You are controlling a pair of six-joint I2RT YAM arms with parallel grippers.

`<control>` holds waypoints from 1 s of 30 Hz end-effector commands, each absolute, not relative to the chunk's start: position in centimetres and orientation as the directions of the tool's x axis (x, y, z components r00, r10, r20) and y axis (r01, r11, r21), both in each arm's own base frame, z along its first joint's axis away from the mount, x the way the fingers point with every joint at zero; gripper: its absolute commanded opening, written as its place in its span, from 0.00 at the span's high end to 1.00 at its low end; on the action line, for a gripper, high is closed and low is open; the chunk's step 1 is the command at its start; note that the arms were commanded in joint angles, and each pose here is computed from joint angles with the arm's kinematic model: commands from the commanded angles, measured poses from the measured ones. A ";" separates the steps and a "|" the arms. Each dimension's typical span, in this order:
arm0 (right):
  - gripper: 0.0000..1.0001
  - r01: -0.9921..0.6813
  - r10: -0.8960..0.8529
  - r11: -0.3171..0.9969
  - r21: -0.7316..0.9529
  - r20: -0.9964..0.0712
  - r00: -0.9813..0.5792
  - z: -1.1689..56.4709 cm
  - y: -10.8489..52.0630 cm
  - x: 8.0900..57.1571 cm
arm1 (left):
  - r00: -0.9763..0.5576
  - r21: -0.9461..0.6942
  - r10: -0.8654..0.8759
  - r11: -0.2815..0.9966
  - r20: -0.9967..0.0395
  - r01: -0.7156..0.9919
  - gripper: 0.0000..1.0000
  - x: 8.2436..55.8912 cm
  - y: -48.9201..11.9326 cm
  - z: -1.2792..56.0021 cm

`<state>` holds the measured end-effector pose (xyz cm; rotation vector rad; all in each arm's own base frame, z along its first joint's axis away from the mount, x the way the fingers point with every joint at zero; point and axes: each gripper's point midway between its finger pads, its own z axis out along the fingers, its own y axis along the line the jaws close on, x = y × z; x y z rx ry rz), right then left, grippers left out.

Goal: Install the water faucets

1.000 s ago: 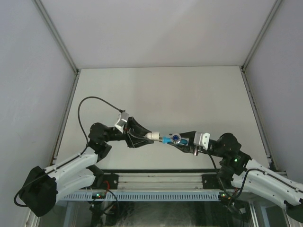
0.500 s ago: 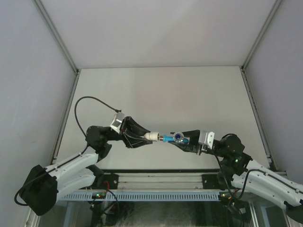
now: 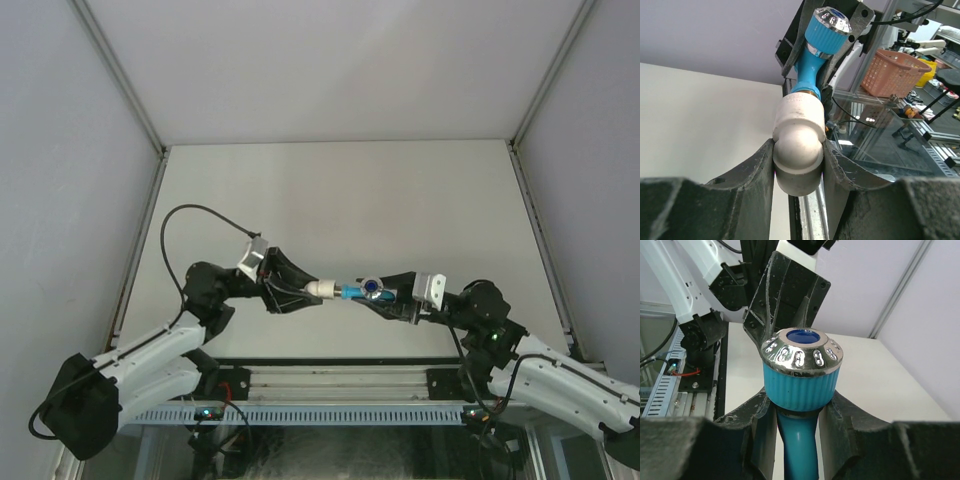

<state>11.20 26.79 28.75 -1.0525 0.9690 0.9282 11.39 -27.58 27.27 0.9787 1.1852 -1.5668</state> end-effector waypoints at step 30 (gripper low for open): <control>1.00 -0.963 0.271 0.195 -0.188 -0.933 0.237 32.5 27.5 10.6 | -0.087 -0.042 -0.303 -0.152 -0.949 0.987 1.00 10.1 -26.8 32.2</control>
